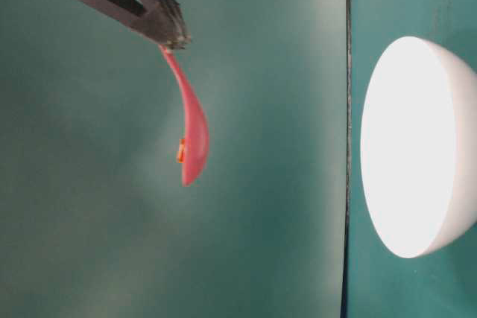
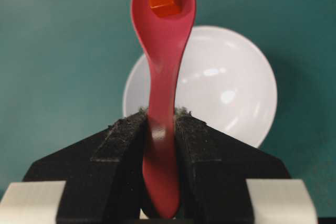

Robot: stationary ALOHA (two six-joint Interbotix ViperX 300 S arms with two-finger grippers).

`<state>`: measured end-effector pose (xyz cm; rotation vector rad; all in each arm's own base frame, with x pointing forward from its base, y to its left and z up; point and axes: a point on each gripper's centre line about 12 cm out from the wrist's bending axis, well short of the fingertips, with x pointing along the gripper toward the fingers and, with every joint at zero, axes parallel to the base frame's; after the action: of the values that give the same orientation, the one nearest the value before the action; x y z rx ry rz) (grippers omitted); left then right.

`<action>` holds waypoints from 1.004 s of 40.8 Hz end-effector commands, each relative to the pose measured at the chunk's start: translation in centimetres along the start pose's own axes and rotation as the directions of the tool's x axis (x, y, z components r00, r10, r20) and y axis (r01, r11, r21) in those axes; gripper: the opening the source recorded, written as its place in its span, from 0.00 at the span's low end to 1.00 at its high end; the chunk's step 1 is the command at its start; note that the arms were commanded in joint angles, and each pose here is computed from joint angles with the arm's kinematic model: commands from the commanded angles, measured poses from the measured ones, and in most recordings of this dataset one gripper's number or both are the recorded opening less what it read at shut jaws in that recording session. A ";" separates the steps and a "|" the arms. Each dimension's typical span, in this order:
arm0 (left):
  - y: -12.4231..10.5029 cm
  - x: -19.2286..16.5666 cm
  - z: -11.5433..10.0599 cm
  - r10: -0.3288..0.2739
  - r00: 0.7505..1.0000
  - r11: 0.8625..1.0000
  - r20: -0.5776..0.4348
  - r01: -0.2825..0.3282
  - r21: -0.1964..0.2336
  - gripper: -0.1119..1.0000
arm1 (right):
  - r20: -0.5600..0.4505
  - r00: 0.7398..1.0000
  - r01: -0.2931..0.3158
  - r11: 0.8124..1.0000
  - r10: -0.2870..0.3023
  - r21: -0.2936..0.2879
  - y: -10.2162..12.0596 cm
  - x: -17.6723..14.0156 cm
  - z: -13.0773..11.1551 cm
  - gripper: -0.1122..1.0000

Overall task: Grip the spoon and scoop the red block from the bowl with right arm.
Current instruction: 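Raise the spoon with the red cube up out of the bowl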

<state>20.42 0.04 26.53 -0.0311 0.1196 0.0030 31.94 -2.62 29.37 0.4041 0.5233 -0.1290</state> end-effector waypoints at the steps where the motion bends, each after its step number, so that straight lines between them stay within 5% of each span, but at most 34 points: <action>1: 0.0 0.2 1.2 -0.001 1.000 1.000 0.029 0.001 0.003 0.10 | 0.045 0.999 -0.019 1.000 0.019 -0.005 0.7 -0.8 1.3 0.29; 41: 0.0 -0.2 1.5 -0.001 0.999 1.000 0.034 0.001 0.002 0.10 | 0.048 0.999 -0.016 1.000 0.016 -0.004 0.6 -0.8 1.4 0.29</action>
<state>20.13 0.04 26.79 -0.0310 0.1166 0.0032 31.88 -2.61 29.45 0.4055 0.5217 -0.1287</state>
